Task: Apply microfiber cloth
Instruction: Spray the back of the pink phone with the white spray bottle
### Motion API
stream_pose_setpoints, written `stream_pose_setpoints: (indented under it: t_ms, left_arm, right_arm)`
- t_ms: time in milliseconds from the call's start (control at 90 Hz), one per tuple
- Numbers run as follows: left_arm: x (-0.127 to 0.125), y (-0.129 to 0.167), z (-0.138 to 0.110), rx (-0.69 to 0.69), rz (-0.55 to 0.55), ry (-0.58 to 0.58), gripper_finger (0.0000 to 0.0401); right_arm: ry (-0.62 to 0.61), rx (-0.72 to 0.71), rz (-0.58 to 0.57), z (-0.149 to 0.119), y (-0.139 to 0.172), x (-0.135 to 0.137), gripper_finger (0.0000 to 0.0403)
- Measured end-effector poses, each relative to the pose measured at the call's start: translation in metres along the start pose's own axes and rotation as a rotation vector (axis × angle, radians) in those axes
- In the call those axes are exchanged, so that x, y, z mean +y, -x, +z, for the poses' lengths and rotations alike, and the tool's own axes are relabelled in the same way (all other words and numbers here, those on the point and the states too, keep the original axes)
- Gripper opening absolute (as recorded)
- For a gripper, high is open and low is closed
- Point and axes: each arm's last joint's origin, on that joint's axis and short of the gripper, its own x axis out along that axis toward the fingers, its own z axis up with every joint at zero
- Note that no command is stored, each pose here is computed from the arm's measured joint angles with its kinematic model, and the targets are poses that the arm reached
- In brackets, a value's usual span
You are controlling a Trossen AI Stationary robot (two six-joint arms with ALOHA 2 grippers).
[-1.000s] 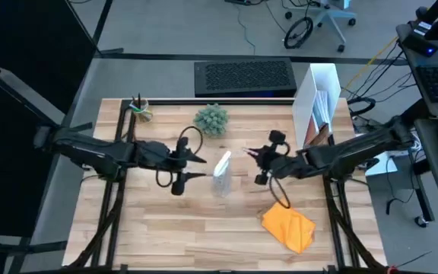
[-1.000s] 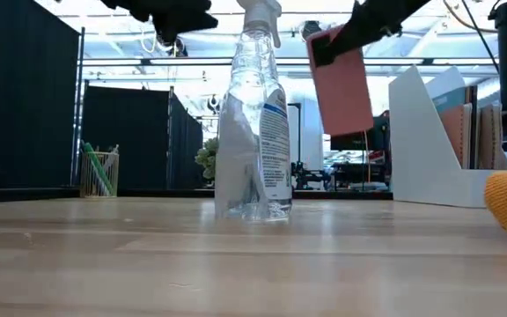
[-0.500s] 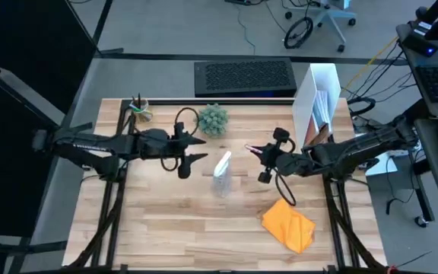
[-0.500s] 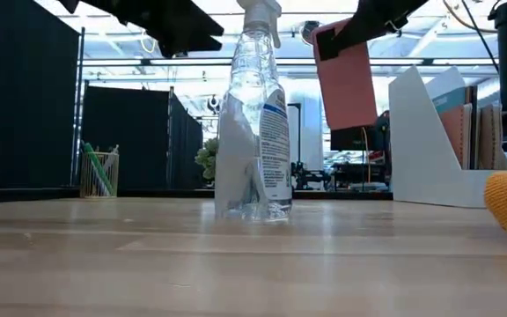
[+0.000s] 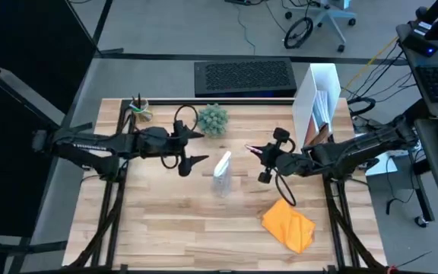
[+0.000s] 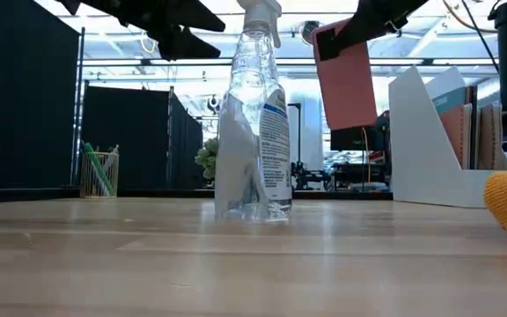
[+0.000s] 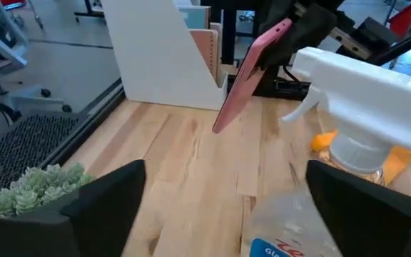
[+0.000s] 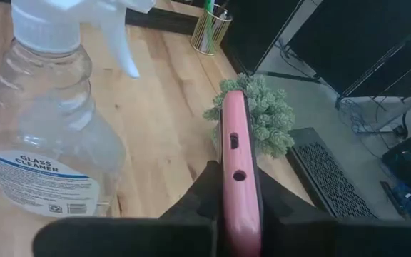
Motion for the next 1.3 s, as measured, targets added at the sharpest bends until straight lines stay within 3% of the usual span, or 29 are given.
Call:
stream_pose_setpoints:
  t_ms: [122, 322, 400, 656, 767, 922, 1300]
  left_arm:
    - [0.000, 0.000, 0.000, -0.001, 0.012, 0.014, 0.0391]
    - [0.000, 0.000, 0.000, 0.005, 0.015, -0.067, 0.0399]
    - [0.000, 0.000, 0.000, 0.004, 0.014, -0.033, 0.0400]
    - [-0.009, -0.006, -0.006, 0.033, -0.261, -0.071, 0.0400]
    - [-0.010, -0.017, -0.009, 0.022, -0.288, -0.082, 0.0400]
    - [-0.015, -0.031, -0.011, -0.033, -0.411, -0.135, 0.0400]
    - [-0.001, -0.056, -0.014, -0.144, -0.473, -0.163, 0.0400]
  right_arm:
    - [0.000, 0.000, 0.000, 0.000, 0.000, 0.000, 0.0008]
    - [0.000, 0.000, 0.000, 0.000, 0.000, 0.000, 0.0008]
    - [0.000, 0.000, 0.000, 0.000, 0.000, 0.000, 0.0008]
    - [-0.005, 0.000, 0.000, 0.000, 0.000, 0.000, 0.0008]
    - [-0.013, 0.002, 0.000, 0.000, 0.000, 0.000, 0.0008]
    - [-0.020, 0.002, -0.001, 0.000, 0.000, 0.000, 0.0008]
    - [-0.030, -0.002, 0.000, 0.000, 0.000, 0.000, 0.0009]
